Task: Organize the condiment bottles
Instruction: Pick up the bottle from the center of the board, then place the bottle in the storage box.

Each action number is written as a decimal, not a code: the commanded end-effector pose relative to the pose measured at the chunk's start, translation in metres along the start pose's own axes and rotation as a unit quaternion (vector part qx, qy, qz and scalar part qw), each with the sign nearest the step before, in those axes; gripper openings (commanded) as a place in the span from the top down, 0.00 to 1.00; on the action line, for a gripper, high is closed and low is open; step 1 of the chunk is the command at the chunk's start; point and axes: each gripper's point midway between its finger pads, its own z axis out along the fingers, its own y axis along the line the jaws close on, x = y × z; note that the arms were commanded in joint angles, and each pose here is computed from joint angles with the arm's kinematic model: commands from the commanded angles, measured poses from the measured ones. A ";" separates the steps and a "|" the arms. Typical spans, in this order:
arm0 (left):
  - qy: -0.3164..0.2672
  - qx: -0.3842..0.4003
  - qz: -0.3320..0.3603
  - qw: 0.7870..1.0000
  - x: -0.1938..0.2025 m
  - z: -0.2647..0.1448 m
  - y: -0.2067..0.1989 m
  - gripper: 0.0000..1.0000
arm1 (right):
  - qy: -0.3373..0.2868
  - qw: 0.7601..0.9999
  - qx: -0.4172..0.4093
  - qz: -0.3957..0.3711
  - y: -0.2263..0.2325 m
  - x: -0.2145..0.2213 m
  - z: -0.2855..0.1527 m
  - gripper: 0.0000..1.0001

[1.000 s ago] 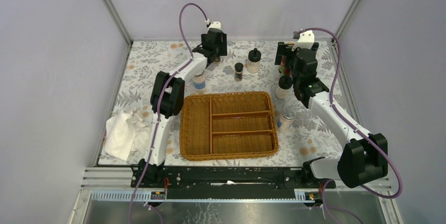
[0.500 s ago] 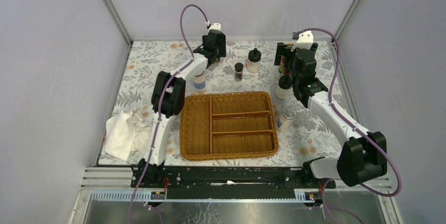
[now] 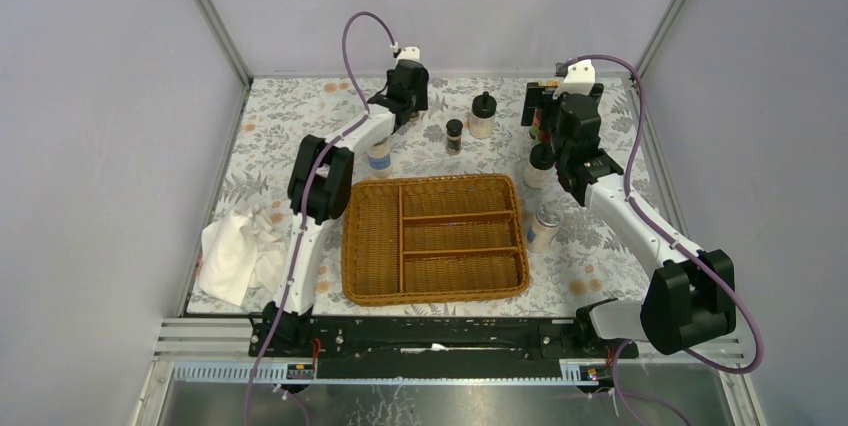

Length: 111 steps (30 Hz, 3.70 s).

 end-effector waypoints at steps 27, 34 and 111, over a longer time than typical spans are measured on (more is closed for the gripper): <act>-0.053 -0.007 0.004 0.999 -0.022 -0.012 0.001 0.50 | -0.022 0.999 -0.020 0.013 0.010 -0.012 -0.002 0.00; -0.067 -0.001 0.002 0.998 -0.027 -0.013 -0.003 0.58 | -0.023 0.999 -0.019 0.011 0.010 -0.013 -0.002 0.00; -0.092 0.011 0.029 0.995 -0.027 -0.238 -0.041 0.76 | -0.044 0.996 -0.032 0.067 0.006 -0.026 -0.033 0.00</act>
